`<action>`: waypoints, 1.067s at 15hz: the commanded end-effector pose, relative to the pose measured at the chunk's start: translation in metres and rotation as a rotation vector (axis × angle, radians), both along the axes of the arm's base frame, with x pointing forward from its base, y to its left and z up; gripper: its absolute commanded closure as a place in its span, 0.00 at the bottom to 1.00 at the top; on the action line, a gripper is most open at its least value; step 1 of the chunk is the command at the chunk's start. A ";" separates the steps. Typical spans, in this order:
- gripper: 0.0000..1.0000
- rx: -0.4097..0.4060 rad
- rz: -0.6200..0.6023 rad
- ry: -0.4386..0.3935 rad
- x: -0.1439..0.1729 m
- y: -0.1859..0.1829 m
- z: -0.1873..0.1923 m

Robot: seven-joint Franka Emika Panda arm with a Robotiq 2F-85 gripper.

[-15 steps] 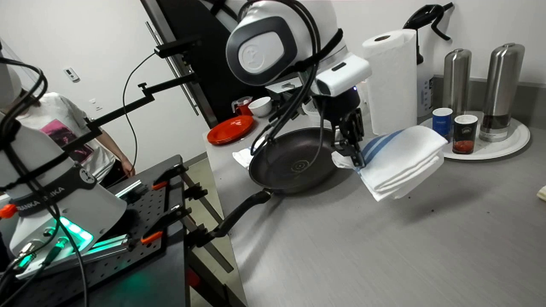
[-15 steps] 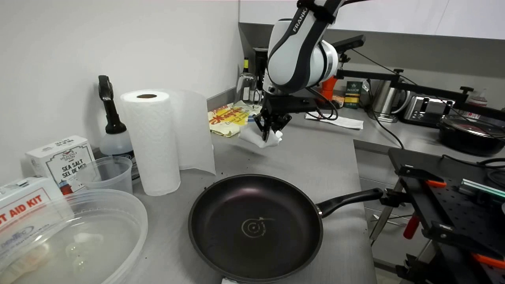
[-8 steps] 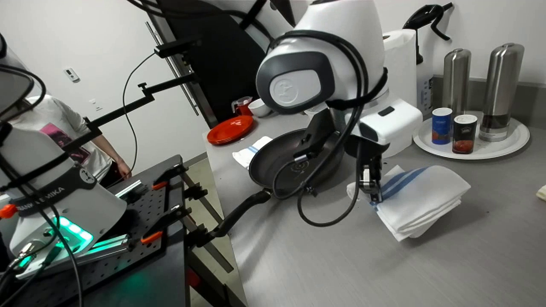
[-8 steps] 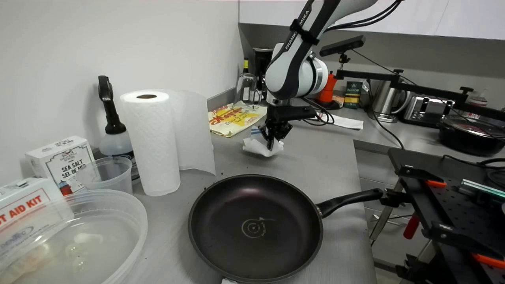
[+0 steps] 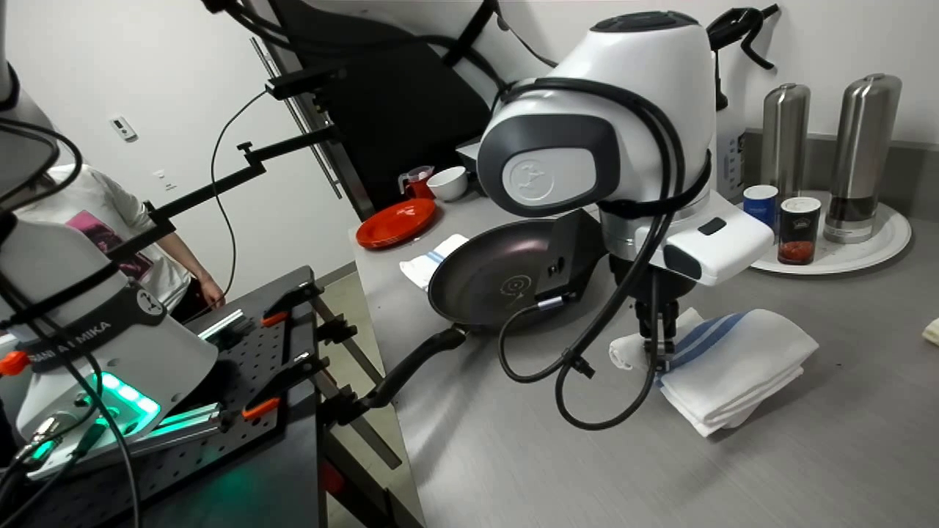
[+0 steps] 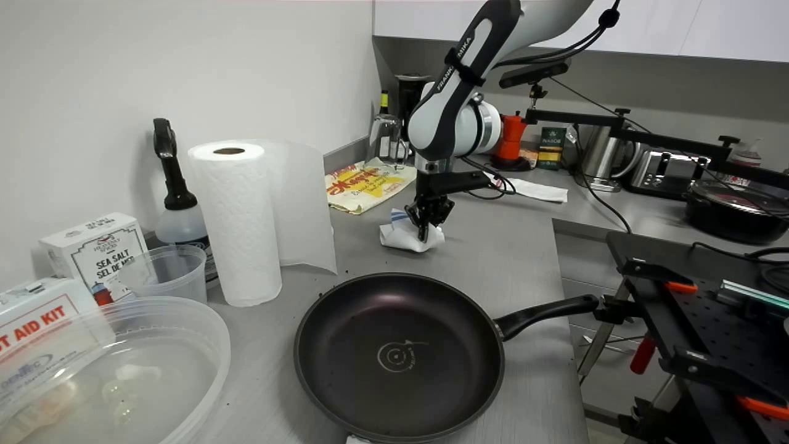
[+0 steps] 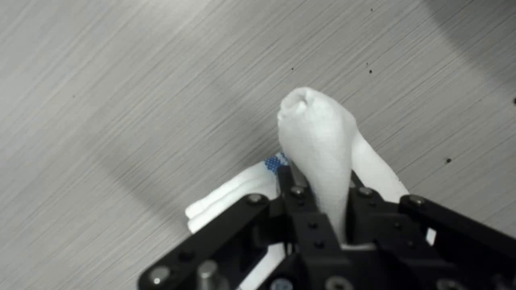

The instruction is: Wipe the pan with the white towel

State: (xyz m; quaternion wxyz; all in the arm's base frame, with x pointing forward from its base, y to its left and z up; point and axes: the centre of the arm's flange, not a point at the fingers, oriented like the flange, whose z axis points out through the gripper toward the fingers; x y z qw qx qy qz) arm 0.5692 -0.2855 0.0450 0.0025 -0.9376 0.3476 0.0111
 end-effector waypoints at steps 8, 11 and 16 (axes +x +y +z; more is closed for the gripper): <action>0.12 0.057 0.241 0.079 0.008 0.018 0.059; 0.00 0.067 0.313 0.094 0.004 0.022 0.089; 0.00 0.124 0.408 0.126 -0.009 0.034 0.144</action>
